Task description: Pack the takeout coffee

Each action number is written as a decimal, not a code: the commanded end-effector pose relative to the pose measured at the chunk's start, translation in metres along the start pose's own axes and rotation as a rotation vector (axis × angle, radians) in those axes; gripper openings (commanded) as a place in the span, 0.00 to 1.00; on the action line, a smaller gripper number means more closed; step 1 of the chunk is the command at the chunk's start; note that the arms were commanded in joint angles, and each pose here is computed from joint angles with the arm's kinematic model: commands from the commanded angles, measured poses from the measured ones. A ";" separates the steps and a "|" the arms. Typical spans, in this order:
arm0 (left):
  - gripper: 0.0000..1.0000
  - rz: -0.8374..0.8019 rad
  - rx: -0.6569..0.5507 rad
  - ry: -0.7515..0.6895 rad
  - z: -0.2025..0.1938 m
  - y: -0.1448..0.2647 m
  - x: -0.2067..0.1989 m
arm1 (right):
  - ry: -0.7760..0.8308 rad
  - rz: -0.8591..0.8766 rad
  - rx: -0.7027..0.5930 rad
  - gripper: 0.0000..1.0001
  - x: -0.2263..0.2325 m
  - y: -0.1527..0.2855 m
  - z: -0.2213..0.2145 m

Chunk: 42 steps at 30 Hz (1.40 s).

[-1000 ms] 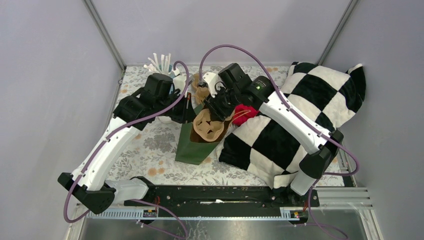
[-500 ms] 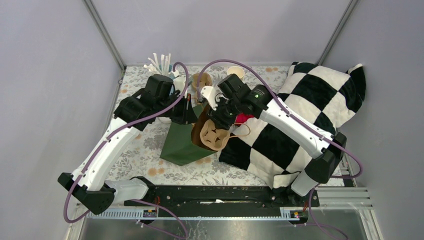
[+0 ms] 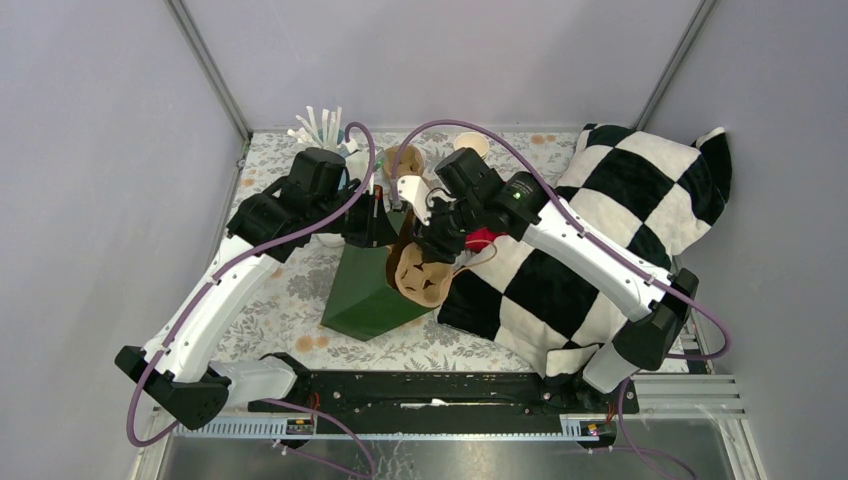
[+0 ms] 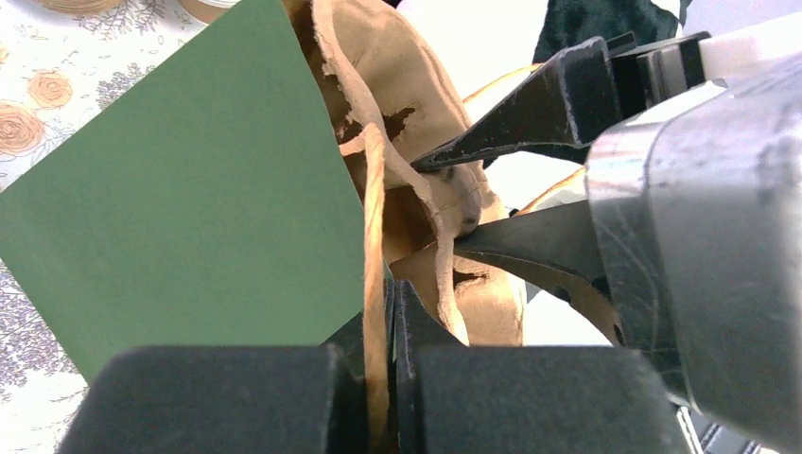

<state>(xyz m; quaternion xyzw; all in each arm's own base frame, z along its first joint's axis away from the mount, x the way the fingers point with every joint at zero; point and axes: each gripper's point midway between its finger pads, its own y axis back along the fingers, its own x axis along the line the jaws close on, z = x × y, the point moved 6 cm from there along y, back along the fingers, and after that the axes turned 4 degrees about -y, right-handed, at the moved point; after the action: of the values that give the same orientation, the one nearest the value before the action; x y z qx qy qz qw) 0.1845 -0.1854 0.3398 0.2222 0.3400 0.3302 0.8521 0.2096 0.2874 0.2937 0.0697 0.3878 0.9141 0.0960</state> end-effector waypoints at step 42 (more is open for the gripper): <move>0.00 -0.249 -0.075 -0.004 -0.002 0.011 -0.030 | -0.021 0.391 -0.247 0.44 0.026 0.021 0.017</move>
<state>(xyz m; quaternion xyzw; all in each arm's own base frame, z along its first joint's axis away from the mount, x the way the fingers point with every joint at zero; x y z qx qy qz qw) 0.1685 -0.1926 0.3427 0.1784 0.3796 0.2858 0.8616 0.1976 0.2861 0.2938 0.1143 0.3052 0.9454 -0.0059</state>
